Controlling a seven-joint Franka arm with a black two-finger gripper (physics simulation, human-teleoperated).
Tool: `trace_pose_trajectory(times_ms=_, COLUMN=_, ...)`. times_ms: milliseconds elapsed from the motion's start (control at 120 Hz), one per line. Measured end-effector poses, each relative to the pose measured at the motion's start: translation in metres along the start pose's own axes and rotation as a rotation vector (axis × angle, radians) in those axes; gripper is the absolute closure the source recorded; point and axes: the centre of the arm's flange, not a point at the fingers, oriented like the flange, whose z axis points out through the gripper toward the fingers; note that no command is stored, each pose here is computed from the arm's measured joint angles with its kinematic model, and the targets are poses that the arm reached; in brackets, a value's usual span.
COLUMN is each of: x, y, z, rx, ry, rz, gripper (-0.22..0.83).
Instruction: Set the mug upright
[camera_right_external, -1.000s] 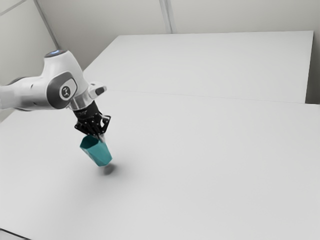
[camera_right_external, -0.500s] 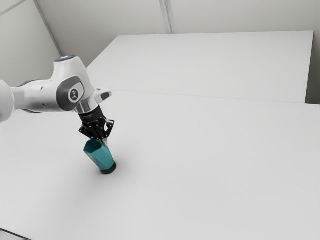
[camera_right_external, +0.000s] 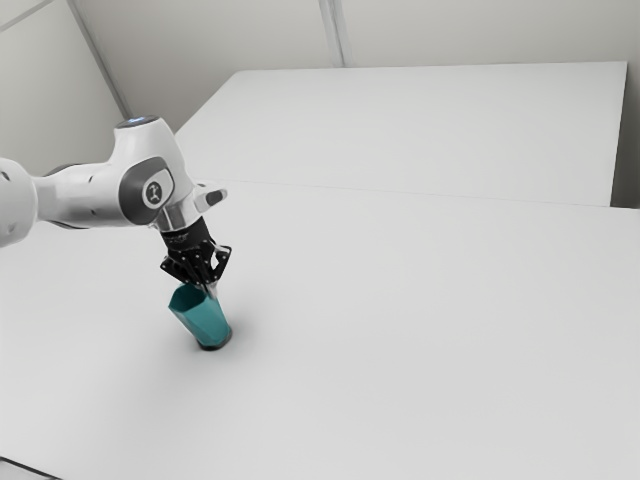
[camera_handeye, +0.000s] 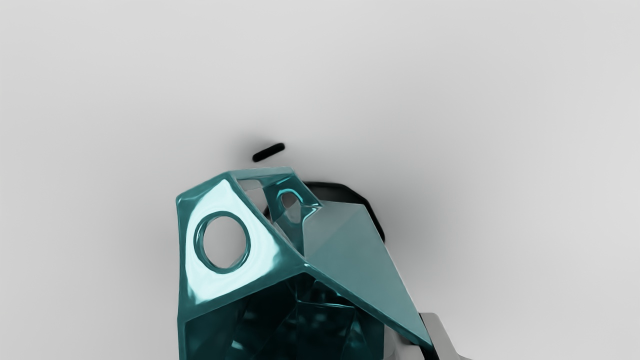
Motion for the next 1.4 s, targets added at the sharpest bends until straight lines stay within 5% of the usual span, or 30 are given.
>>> trace_pose_trajectory(times_ms=500, x=0.007, y=0.002, z=0.005, rx=0.002, ry=-0.029, rz=-0.004, gripper=0.72)
trace_pose_trajectory(times_ms=883, x=0.010, y=0.010, z=-0.001, rx=-0.004, ry=-0.034, rz=0.009, gripper=0.38)
trace_pose_trajectory(times_ms=1100, x=0.012, y=0.015, z=-0.010, rx=-0.020, ry=-0.039, rz=0.006, gripper=0.28)
trace_pose_trajectory(times_ms=1225, x=0.018, y=0.019, z=-0.038, rx=-0.034, ry=-0.011, rz=0.013, gripper=0.19)
trace_pose_trajectory(times_ms=1400, x=0.035, y=0.044, z=-0.143, rx=-0.055, ry=0.125, rz=0.123, gripper=0.09)
